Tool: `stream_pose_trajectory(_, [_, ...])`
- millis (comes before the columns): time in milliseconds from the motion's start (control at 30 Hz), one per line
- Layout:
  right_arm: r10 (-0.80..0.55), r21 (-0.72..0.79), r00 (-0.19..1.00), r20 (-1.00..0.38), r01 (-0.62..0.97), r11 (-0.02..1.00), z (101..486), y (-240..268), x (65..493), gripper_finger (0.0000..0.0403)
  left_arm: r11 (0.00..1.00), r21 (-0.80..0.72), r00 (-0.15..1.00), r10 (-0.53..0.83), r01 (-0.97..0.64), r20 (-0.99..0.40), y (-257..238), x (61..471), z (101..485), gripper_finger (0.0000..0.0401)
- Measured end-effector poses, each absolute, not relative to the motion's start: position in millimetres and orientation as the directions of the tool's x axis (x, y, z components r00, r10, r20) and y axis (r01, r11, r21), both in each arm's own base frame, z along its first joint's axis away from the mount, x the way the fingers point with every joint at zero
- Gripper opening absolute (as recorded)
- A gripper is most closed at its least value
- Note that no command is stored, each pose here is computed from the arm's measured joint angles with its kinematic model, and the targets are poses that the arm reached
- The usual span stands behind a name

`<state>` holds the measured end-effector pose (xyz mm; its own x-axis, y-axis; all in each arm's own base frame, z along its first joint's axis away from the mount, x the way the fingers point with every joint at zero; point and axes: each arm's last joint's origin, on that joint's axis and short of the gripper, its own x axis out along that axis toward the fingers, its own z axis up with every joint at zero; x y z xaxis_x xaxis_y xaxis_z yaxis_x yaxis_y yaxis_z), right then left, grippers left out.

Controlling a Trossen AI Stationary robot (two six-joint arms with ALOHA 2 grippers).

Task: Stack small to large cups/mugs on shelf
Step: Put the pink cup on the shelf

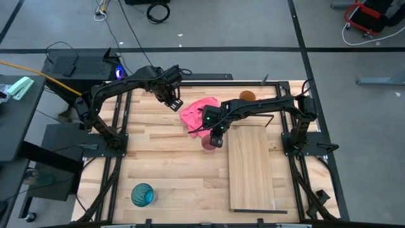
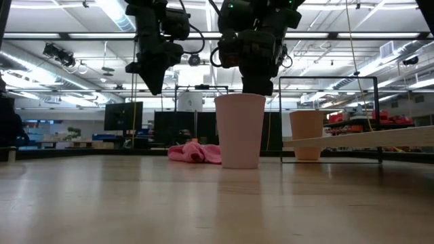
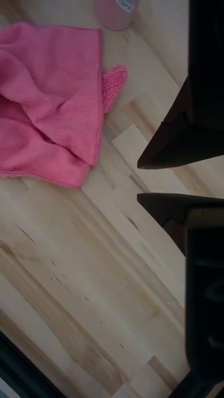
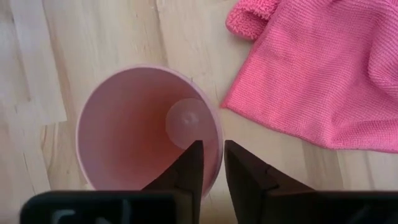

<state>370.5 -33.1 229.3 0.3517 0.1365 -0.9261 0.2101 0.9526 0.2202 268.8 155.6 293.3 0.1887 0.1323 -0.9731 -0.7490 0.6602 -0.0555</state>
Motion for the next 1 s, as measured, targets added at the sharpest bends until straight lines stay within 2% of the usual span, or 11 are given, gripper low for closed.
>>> stream_pose_trajectory(267, [0.137,0.226,0.353,-0.926,0.227,0.947,229.4,-33.0,370.7,0.0012,0.66,-0.055,0.189,0.132,-0.749,-0.973,155.6,268.8,293.3,0.0082])
stream_pose_trajectory(633, [0.103,0.204,0.36,-0.927,0.255,0.945,235.7,-33.7,369.9,0.0006,0.66,-0.056,0.189,0.133,-0.749,-0.973,155.7,268.8,293.3,0.0071])
stream_pose_trajectory(833, [0.088,0.198,0.413,-0.906,0.232,0.952,275.9,-34.2,371.9,0.0004,0.664,-0.056,0.19,0.132,-0.746,-0.973,154.3,269.8,293.2,0.0075])
stream_pose_trajectory(1000, [0.074,0.175,0.45,-0.89,0.187,0.967,327.4,-34.2,369.6,0.0002,0.669,-0.056,0.192,0.131,-0.741,-0.973,152.6,270.9,293.3,0.0068])
